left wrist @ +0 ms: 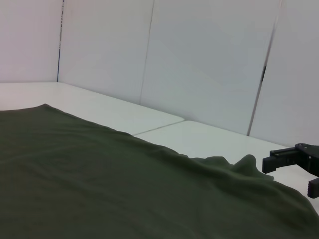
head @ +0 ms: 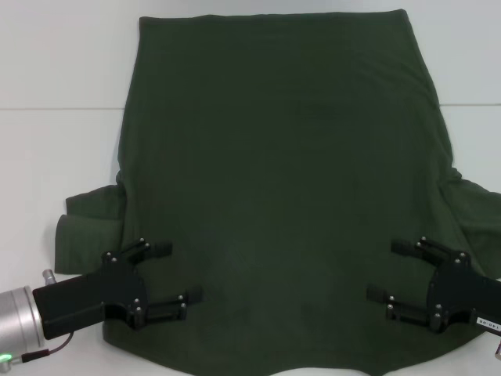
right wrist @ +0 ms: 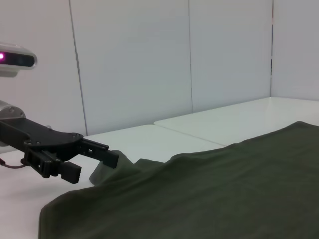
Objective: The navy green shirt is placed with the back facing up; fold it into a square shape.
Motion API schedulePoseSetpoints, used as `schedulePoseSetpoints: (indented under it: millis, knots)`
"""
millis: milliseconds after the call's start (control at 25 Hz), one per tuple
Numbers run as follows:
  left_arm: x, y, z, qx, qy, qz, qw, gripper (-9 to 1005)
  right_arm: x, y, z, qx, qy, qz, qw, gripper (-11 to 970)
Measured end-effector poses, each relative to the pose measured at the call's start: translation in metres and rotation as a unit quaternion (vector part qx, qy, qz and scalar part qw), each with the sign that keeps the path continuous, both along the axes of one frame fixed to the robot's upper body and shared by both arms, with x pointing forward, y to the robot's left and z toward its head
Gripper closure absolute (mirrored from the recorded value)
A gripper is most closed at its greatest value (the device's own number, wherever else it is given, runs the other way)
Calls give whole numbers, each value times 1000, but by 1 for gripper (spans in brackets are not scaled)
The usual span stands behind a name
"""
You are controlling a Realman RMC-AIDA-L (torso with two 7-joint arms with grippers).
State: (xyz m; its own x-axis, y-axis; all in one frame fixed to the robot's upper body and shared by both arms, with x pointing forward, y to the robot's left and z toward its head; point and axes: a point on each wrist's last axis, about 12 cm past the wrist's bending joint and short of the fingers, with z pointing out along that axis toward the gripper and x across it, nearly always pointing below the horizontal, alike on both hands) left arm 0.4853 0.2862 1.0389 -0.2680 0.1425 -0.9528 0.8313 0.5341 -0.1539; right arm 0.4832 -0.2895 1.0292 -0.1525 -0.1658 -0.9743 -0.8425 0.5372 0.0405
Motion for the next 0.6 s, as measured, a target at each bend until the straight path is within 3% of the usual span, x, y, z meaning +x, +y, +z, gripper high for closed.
schedulePoseSetpoints:
  millis: [440,600]
  knots:
    - [0,-1,0,-3,5,1,1000,47,0,0,0,0,0,0,1000,68]
    - [6,8,5,-46,67,42,996,47,0,0,0,0,0,0,1000,68]
